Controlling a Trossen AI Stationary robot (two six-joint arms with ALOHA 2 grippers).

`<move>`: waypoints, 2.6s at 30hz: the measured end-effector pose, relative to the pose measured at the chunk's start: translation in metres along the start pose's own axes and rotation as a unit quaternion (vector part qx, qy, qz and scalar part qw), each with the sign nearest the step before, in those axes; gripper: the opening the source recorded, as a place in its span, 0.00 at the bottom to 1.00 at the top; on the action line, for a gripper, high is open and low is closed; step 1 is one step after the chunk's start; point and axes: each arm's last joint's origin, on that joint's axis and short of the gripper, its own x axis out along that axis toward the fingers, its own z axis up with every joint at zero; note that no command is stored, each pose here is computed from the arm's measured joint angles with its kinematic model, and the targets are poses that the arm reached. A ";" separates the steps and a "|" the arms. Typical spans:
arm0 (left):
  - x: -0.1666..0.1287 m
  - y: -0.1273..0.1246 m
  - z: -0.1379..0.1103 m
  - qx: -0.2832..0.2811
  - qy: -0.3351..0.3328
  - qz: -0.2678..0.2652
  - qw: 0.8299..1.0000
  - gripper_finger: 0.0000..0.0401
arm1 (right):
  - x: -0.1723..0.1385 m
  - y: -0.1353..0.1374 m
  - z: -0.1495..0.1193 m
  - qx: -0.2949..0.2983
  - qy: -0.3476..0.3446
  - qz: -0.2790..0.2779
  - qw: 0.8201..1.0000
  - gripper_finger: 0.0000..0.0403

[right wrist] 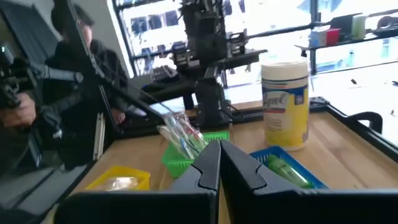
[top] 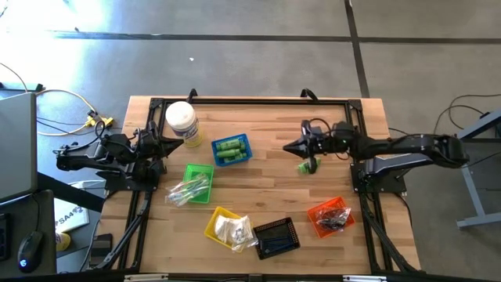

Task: Pick & Place Travel size toiletries
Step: Put the green shampoo into the blue bin

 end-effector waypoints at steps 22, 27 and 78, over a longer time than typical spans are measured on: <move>0.000 0.000 0.000 0.000 0.000 0.000 1.000 0.00 | -0.014 -0.008 -0.051 0.118 0.219 -0.122 0.961 0.01; 0.000 0.000 0.000 0.001 0.002 0.000 1.000 0.00 | -0.004 -0.008 -0.021 0.088 0.378 -0.181 0.904 0.06; 0.000 0.000 0.000 0.003 0.003 0.000 1.000 0.00 | 0.044 -0.053 -0.101 -0.030 0.687 -0.007 0.726 0.34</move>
